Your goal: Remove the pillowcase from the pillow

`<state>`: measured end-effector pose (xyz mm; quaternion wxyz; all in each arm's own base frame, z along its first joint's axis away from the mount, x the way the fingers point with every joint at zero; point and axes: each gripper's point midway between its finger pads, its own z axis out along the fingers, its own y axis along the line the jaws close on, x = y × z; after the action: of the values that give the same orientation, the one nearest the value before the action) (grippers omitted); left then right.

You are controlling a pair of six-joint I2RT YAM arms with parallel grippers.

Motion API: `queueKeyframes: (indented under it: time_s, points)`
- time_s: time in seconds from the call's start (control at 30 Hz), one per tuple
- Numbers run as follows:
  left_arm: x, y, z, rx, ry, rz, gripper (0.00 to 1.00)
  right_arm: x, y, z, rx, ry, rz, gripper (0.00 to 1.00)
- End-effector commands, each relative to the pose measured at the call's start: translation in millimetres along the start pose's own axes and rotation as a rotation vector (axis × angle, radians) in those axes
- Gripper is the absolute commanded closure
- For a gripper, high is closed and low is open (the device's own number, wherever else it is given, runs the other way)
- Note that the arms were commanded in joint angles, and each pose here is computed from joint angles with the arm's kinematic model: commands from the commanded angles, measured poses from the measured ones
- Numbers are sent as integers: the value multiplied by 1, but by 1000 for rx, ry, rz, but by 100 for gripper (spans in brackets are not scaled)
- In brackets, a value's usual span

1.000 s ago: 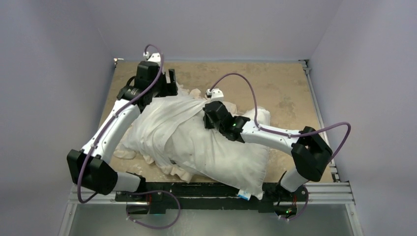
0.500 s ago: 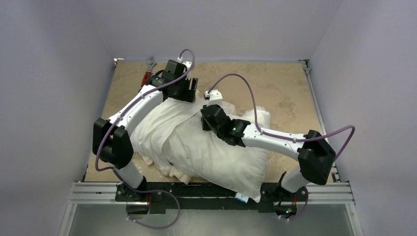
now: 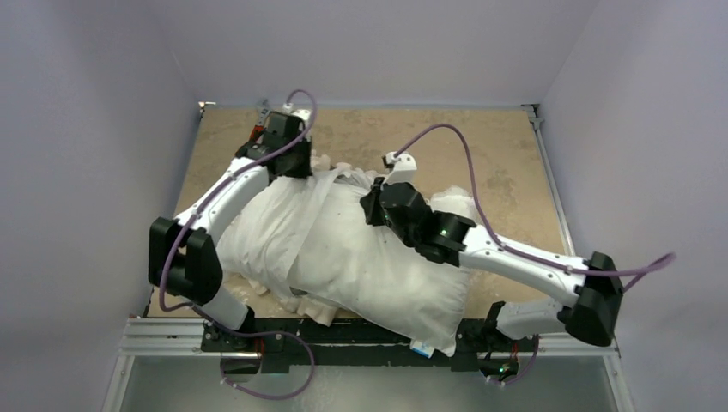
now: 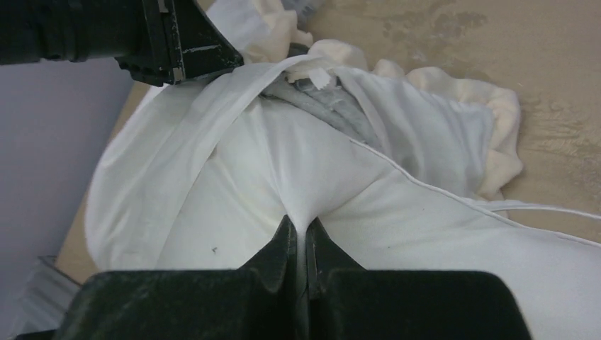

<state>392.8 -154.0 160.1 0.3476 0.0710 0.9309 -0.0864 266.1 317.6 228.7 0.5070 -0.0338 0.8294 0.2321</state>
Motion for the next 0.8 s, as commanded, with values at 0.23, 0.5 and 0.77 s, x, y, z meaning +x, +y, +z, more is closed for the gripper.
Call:
queueKeyframes:
  time_s: [0.23,0.5,0.77]
  points:
    - [-46,171,-88,-475,-366,-395,100,-115,-15,-95,-52,-330,297,100]
    - [-32,221,-106,-622,-365,-475,100,-135,-77,-80,163,-388,387,100]
    - [-25,237,-118,-730,-356,-462,100,-143,-124,-65,320,-404,386,100]
